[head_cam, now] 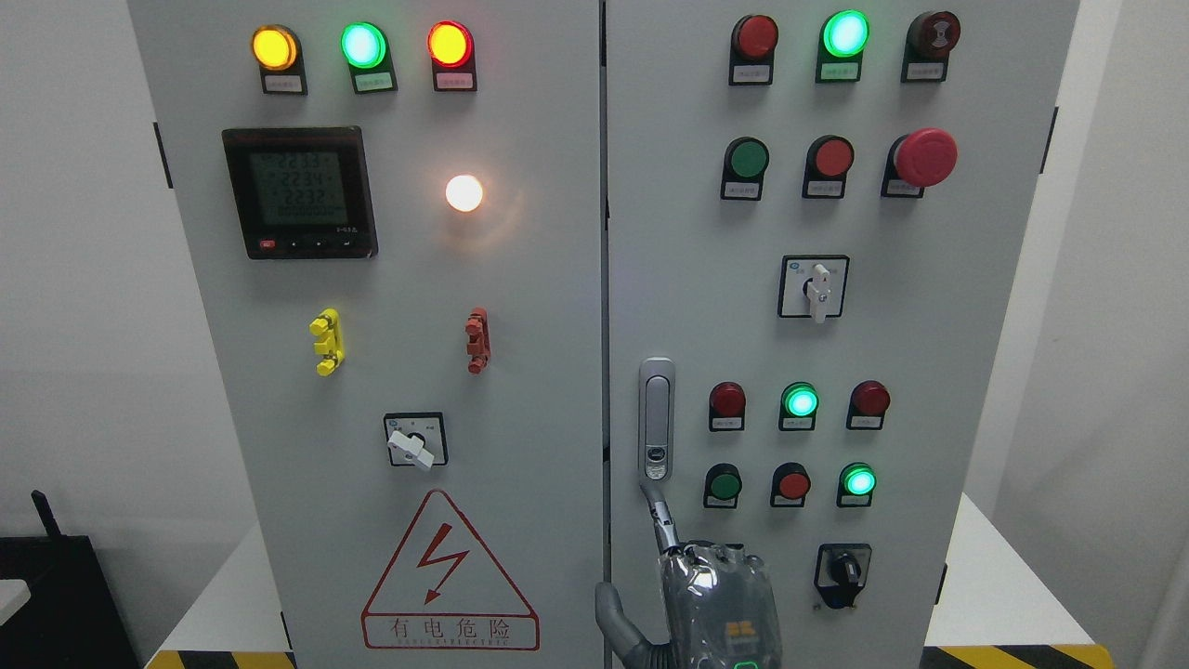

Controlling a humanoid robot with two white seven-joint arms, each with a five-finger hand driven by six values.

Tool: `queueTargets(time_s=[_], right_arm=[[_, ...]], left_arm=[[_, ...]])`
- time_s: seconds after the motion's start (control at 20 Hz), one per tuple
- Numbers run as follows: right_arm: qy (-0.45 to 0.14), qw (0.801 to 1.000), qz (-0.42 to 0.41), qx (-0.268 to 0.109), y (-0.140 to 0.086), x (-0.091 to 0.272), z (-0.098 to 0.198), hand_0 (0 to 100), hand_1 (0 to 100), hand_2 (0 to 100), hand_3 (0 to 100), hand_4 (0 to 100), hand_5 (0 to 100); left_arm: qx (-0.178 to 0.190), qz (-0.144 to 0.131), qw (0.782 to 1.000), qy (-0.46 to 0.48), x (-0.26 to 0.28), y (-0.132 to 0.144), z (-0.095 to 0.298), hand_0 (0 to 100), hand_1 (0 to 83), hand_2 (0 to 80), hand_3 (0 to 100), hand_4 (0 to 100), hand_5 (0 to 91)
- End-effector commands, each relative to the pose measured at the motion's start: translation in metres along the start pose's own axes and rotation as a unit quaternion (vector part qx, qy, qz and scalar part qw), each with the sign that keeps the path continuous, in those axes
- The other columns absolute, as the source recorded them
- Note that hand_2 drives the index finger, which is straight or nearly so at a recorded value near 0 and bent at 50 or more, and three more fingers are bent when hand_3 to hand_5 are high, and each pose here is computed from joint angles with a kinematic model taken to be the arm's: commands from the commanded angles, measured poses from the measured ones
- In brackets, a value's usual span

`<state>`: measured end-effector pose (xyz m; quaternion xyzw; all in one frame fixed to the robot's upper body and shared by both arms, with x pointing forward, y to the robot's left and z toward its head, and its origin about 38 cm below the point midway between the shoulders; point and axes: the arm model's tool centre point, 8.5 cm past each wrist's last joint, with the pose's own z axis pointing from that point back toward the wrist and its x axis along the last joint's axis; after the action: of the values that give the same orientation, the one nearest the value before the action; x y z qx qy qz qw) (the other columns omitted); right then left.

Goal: Release door handle

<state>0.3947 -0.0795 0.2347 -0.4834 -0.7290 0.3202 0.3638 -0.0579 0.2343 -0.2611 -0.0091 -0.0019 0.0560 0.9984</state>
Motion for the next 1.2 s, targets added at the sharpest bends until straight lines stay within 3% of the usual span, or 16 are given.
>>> queueTargets(time_s=[0.0,1.15], right_arm=[[0.019,1.0,0.004,0.001,0.0012,-0.0111,-0.0094,35,40,0,100,96,100],[0.02,1.0,0.008,0.011,0.008,-0.0142,-0.0098,35,39,0,100,96,100]], left_arm=[[0.0,-0.006,1.0,0.01,-0.0069,0.0004,0.001,12,38.9,0.0,0,0,0.0],[0.0,-0.006,1.0,0.01,-0.0069,0.0004,0.001,12,38.9,0.0,0,0,0.0]])
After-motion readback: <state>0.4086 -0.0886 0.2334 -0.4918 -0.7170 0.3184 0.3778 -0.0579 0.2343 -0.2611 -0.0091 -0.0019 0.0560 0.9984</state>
